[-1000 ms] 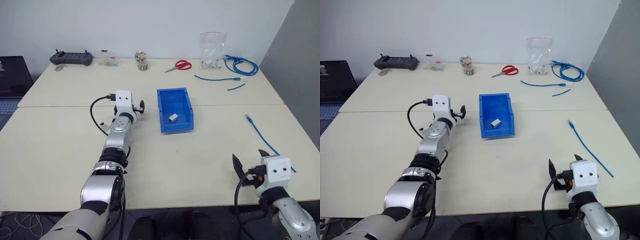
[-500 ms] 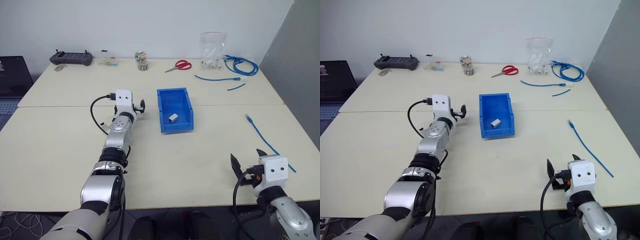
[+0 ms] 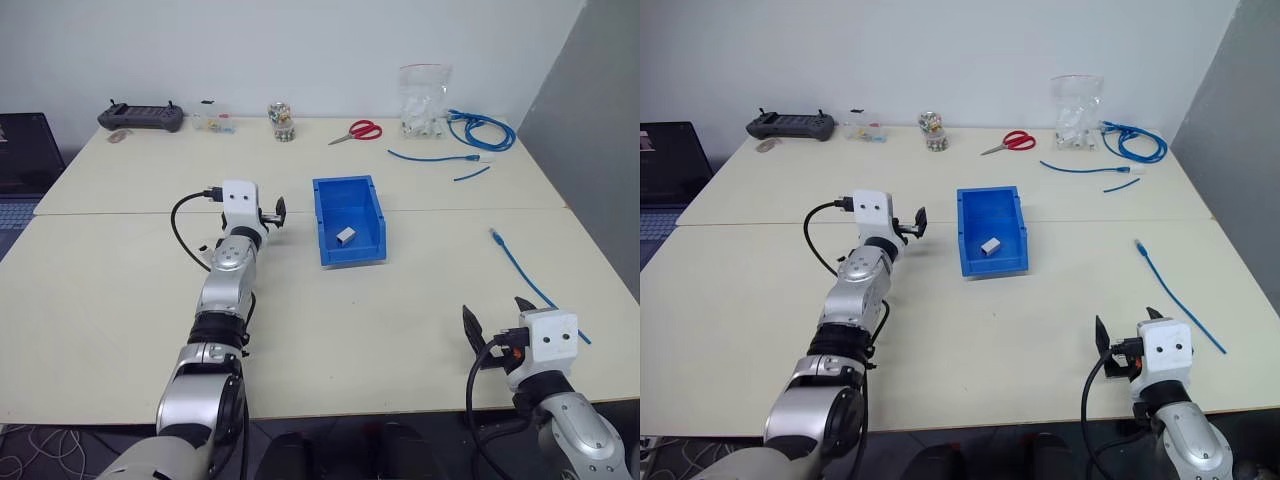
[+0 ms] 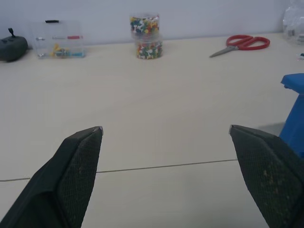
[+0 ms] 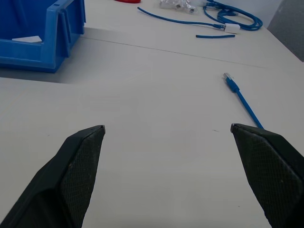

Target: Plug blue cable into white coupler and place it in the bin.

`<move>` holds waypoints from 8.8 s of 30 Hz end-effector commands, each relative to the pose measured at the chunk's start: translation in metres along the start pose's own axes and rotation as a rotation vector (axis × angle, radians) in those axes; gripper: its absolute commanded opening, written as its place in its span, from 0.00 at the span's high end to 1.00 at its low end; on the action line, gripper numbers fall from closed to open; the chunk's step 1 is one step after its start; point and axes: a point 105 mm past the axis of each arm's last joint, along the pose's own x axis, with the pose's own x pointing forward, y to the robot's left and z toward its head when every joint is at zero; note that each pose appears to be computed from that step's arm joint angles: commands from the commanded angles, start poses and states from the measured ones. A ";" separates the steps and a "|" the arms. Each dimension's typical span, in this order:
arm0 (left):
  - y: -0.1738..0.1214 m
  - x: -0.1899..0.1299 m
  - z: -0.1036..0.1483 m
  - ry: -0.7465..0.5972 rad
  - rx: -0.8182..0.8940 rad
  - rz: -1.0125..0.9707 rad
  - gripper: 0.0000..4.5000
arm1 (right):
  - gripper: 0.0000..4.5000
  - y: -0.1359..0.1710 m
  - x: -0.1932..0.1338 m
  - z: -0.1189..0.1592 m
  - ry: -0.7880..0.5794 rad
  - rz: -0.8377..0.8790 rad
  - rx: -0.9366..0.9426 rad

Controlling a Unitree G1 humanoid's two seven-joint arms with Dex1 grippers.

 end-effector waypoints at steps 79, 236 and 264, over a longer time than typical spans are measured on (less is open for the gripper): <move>-0.134 -0.097 0.055 -0.024 0.213 -1.304 0.00 | 0.44 -0.107 0.159 -0.048 0.338 0.227 0.134; -0.105 -0.162 0.064 0.637 -0.719 -1.579 0.95 | 0.00 0.095 -0.023 0.071 0.210 1.002 0.765; -0.102 -0.180 0.057 0.628 -0.724 -1.564 0.95 | 0.49 0.114 -0.010 0.102 0.253 1.190 0.815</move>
